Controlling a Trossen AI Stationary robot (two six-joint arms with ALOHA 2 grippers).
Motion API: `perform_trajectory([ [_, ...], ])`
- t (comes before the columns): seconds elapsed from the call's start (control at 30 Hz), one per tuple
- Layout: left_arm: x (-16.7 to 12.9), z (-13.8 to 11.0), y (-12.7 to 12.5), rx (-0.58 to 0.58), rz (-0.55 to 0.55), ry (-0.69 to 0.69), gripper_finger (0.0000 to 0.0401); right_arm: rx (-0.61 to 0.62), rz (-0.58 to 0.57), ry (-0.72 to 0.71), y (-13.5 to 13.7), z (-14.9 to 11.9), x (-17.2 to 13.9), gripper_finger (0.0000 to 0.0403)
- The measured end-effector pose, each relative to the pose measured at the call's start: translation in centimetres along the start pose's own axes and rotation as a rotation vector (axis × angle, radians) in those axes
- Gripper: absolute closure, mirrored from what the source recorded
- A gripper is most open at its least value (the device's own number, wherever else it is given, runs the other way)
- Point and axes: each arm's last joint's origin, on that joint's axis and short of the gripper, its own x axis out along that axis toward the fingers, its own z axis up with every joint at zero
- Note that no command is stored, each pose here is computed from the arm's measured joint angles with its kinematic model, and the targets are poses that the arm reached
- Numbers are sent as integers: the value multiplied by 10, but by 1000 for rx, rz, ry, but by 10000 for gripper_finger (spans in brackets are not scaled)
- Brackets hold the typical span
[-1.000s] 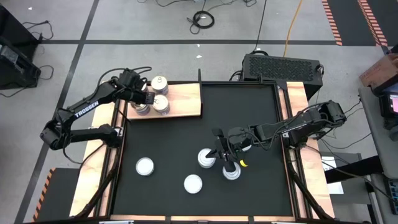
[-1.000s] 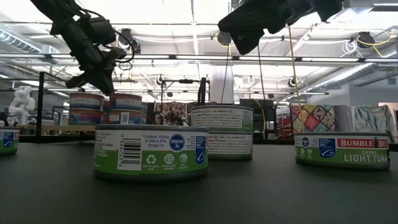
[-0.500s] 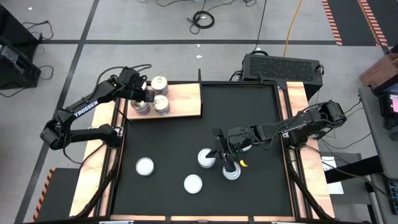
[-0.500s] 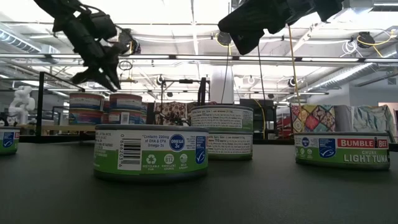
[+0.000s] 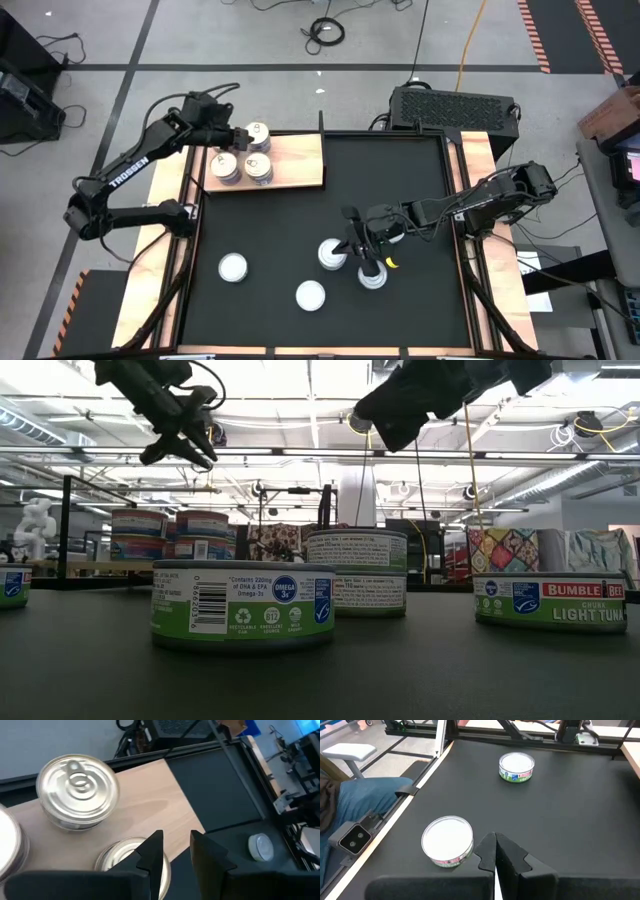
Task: Stack canned seafood by type on shelf
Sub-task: Put the green tuna can on the shelf
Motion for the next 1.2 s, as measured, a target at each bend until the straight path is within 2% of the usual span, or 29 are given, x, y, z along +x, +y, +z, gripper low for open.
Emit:
perform_trajectory([
  [0.37,3,-3,-11,77,-36,-5,303,2,-1,14,0,-1,0,403],
  [0.53,6,-11,-22,159,-74,41,303,0,-2,-4,-1,0,0,403],
  [0.7,9,-30,-41,262,-105,136,303,-1,-1,-6,-1,1,0,403],
  [1.0,9,-68,-80,444,-150,201,303,-5,-1,-7,-1,1,0,403],
  [1.1,6,-84,-92,473,-142,227,303,1,-1,-7,-1,1,0,403],
  [1.2,1,-100,-104,497,-188,264,303,2,1,-7,0,1,0,403],
])
